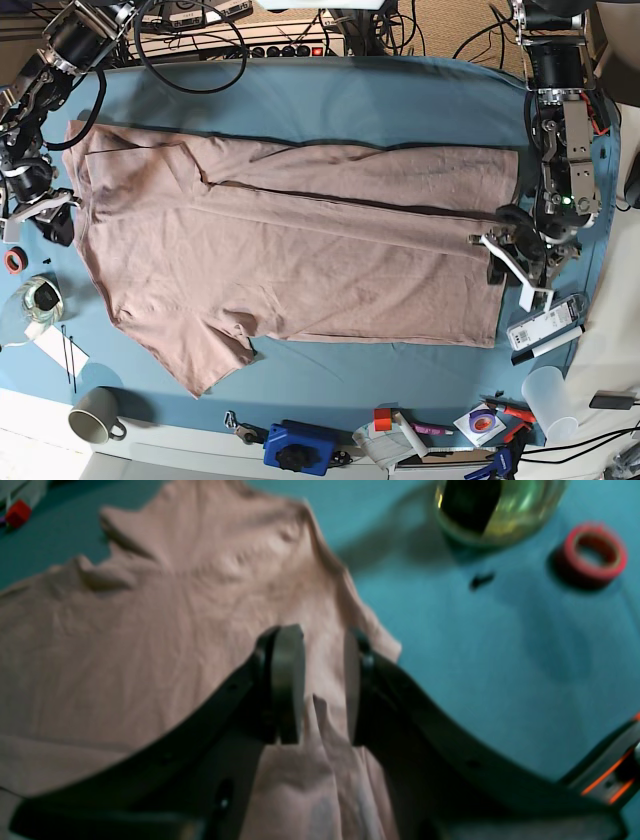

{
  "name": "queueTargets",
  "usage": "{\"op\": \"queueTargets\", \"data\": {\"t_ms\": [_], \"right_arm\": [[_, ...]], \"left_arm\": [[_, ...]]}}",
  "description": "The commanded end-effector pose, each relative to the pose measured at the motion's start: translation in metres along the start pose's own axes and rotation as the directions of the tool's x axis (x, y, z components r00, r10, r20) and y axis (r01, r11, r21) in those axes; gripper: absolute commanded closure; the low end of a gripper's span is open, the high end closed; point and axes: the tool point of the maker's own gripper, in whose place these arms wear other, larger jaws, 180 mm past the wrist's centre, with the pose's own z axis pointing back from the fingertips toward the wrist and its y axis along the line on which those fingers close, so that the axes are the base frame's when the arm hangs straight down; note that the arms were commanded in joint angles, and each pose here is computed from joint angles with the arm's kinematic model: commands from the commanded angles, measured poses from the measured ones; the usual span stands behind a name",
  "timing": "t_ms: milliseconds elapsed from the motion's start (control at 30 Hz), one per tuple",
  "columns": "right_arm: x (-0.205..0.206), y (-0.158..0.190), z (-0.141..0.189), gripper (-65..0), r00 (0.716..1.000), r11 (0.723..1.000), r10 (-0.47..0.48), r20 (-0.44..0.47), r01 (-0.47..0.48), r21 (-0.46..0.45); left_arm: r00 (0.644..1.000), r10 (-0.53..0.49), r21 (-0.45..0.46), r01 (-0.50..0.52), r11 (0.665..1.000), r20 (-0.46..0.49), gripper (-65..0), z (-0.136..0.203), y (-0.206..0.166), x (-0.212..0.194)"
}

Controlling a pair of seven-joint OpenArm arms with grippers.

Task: Fold the T-shirt properly
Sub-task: 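Grasp the folded edge again with both grippers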

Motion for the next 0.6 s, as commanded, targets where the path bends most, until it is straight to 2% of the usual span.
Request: {"op": "queueTargets", "data": {"t_ms": [0,200,433,567], "right_arm": [[0.026,-0.002,0.005,-15.1,0.997,0.999,0.032,0.067,-0.032,0.002],[0.025,-0.005,0.006,-15.1,0.998,0.999,0.038,0.052,-0.038,-0.006],[0.025,-0.006,0.007,-15.1,0.998,0.999,0.035,0.051,-0.034,-0.011],[0.024,-0.006,0.007,-15.1,0.998,0.999,0.035,0.048,-0.035,-0.011]], "left_arm": [[0.999,-0.022,0.008,0.021,1.0,0.048,-21.6,0.006,0.003,0.02],[0.997,-0.072,0.019,0.072,0.997,-0.019,-22.0,0.023,-0.004,0.002],[0.991,-0.134,0.031,0.134,0.99,-0.023,-22.1,0.049,-0.015,-0.019],[0.991,-0.131,0.039,0.132,0.99,-0.029,-22.1,0.054,-0.016,-0.028]]}}
